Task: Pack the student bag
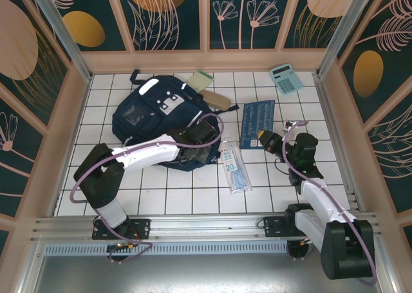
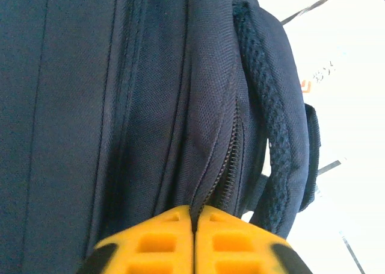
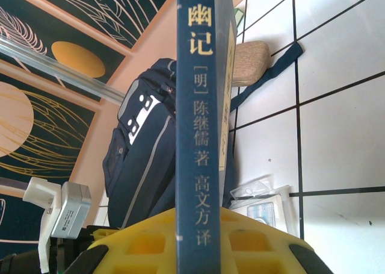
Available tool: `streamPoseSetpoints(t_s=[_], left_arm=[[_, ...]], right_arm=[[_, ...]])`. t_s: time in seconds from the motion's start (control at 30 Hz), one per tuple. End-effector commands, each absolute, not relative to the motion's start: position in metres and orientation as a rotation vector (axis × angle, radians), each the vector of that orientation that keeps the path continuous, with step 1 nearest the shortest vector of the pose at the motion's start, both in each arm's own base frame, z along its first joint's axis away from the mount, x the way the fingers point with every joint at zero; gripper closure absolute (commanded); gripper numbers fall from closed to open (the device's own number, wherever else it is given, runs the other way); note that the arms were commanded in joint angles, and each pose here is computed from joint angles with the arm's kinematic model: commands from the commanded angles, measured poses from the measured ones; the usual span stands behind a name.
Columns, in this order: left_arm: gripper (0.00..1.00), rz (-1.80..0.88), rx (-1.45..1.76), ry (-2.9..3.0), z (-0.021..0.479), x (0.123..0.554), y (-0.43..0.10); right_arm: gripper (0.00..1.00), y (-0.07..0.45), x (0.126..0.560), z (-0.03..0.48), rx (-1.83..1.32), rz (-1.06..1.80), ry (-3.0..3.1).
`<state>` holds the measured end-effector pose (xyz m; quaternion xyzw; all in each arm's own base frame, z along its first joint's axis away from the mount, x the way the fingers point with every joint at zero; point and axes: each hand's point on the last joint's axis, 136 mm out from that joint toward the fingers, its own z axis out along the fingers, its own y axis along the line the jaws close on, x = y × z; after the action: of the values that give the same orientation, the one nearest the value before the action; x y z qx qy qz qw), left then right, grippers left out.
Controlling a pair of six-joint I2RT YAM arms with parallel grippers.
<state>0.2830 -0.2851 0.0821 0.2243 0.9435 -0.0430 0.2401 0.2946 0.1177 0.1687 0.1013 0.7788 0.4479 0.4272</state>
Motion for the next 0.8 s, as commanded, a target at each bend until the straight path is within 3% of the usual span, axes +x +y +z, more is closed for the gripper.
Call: streamPoseSetpoints(t_s=[0.0, 0.27, 0.77], left_arm=[[1.00, -0.086, 0.593, 2.566, 0.092, 0.287, -0.281], [1.00, -0.072, 0.488, 2.429, 0.155, 0.308, -0.279], [1.00, -0.124, 0.199, 2.102, 0.292, 0.358, -0.272]], right_arm=[[1.00, 0.122, 0.294, 0.178, 0.209, 1.135, 1.906], [1.00, 0.147, 0.286, 0.187, 0.172, 1.229, 1.891], [1.00, 0.242, 0.276, 0.211, 0.218, 1.431, 1.817]])
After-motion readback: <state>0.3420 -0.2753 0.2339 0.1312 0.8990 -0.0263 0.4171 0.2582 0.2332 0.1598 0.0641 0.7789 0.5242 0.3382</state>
